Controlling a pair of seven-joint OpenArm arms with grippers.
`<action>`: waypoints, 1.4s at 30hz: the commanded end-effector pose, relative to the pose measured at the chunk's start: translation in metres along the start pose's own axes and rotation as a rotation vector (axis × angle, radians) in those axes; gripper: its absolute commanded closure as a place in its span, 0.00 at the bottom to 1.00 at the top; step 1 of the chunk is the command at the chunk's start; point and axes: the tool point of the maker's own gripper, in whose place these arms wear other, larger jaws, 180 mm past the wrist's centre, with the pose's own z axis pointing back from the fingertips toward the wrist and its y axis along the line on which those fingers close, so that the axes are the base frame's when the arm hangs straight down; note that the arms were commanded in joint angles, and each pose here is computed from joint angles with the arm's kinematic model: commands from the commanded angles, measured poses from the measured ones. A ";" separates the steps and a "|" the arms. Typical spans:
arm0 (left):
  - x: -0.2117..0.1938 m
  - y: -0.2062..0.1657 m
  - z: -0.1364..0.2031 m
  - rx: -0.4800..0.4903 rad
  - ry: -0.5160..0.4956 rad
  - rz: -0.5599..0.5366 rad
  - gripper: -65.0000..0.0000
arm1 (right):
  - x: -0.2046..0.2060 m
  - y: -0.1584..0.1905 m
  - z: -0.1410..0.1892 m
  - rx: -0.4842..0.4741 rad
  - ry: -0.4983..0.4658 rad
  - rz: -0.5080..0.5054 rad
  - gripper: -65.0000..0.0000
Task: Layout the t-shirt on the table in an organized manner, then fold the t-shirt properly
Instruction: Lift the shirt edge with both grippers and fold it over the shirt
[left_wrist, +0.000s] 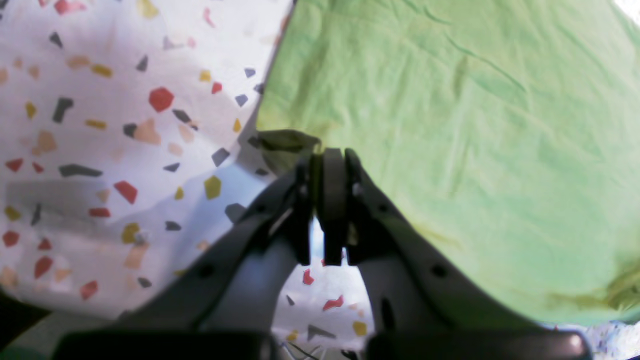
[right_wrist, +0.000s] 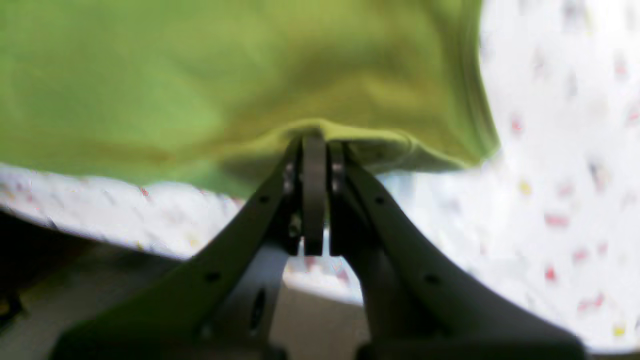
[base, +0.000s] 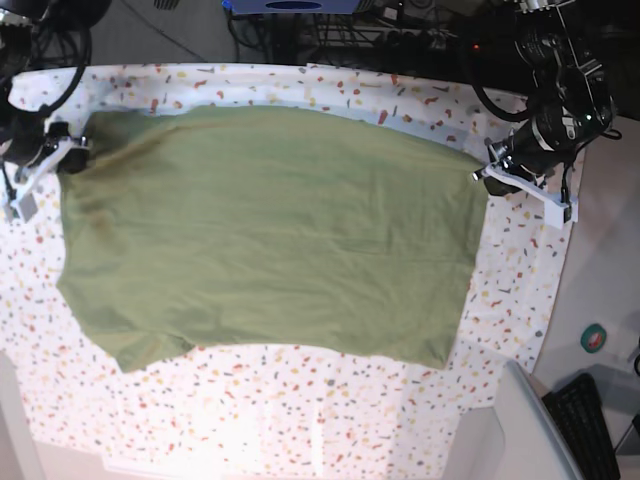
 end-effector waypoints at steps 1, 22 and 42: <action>0.018 -0.002 -0.001 -0.010 -0.045 0.000 1.00 | 0.023 -0.004 0.007 -0.015 -0.059 0.002 1.00; 0.046 -0.014 -0.049 -0.064 -0.019 0.099 1.00 | 0.072 0.004 -0.051 0.078 -0.069 -0.025 1.00; 0.075 -0.017 -0.058 -0.019 -0.051 0.055 1.00 | 0.090 -0.013 -0.046 0.028 -0.166 -0.082 1.00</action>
